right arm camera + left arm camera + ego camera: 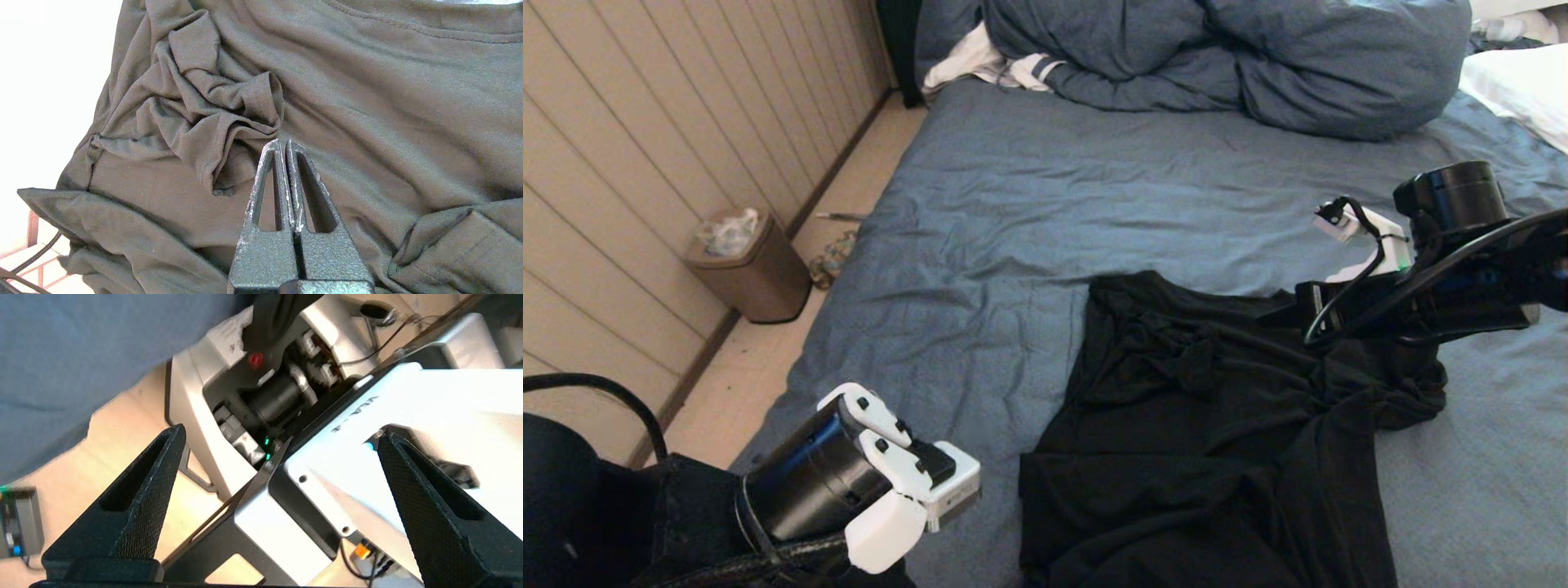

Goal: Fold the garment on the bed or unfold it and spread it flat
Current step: Unford the black T-shirt

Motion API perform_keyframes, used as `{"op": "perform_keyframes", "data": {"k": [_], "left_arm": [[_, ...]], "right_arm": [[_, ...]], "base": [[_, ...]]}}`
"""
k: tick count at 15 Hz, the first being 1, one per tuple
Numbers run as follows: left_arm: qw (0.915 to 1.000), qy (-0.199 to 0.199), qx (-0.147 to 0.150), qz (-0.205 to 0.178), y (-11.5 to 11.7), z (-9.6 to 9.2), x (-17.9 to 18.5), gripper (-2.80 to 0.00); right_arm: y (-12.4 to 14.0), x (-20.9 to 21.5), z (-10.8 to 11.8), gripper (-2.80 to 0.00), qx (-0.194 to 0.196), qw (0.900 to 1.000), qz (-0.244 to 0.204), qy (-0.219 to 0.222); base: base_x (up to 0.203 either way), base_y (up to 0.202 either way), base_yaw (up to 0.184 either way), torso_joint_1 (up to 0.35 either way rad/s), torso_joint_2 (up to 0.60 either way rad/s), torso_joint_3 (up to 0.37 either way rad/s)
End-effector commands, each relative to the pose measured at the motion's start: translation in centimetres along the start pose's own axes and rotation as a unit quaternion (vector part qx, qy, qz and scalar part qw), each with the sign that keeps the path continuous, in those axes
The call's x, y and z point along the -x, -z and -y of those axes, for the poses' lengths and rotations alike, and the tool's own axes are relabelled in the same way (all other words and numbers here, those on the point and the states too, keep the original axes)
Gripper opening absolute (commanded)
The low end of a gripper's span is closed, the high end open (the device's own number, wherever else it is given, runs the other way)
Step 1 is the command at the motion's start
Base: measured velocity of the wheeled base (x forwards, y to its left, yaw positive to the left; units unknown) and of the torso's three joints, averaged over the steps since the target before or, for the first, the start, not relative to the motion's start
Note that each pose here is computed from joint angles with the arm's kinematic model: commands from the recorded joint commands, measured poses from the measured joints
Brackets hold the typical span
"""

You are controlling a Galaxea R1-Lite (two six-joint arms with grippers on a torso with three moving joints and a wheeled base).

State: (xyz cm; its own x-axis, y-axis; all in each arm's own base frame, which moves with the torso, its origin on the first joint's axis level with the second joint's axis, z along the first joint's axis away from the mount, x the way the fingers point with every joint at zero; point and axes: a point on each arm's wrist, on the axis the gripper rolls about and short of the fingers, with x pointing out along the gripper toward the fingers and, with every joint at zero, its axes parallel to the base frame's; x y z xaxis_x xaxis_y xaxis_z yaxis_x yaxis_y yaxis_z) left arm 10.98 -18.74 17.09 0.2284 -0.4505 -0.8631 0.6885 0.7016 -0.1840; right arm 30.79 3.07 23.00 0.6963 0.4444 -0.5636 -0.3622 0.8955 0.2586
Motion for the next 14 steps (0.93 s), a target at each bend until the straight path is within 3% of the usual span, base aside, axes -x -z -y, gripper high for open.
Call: {"op": "perform_keyframes", "data": {"k": [1,4,5,7,9,14], "left_arm": [[0.9997,0.009,-0.003,0.023,-0.6,0.5,1.0,0.0],[0.9964,-0.003,0.04,0.074,-4.2,-0.9,0.8,0.0],[0.9936,-0.009,0.057,0.098,-6.2,-1.6,0.3,-2.8],[0.9856,-0.015,0.081,0.148,-10.0,-3.1,-0.5,-2.8],[0.9796,-0.018,0.087,0.18,-13.1,-3.8,-2.1,-2.8],[0.9606,-0.013,0.079,0.266,-17.8,-5.0,-5.6,-2.8]], "right_arm": [[0.1,-0.1,0.0,-2.8,0.0,1.0,-0.002,-0.002],[0.0,0.1,-0.1,-2.8,0.001,1.0,0.0,-0.002],[0.0,0.1,-0.1,-2.8,0.001,1.0,0.0,-0.002],[0.0,0.2,-0.1,-2.8,0.0,1.0,0.002,-0.001],[-0.1,0.3,-0.1,-2.8,0.0,1.0,0.003,-0.001],[-0.3,0.2,0.0,-2.8,0.001,1.0,0.006,0.002]], "base": [[0.0,0.0,0.0,0.0,0.0,0.0],[0.0,0.0,0.0,0.0,0.0,0.0],[0.0,0.0,0.0,0.0,0.0,0.0],[0.0,0.0,0.0,0.0,0.0,0.0],[0.0,0.0,0.0,0.0,0.0,0.0],[0.0,0.0,0.0,0.0,0.0,0.0]]}}
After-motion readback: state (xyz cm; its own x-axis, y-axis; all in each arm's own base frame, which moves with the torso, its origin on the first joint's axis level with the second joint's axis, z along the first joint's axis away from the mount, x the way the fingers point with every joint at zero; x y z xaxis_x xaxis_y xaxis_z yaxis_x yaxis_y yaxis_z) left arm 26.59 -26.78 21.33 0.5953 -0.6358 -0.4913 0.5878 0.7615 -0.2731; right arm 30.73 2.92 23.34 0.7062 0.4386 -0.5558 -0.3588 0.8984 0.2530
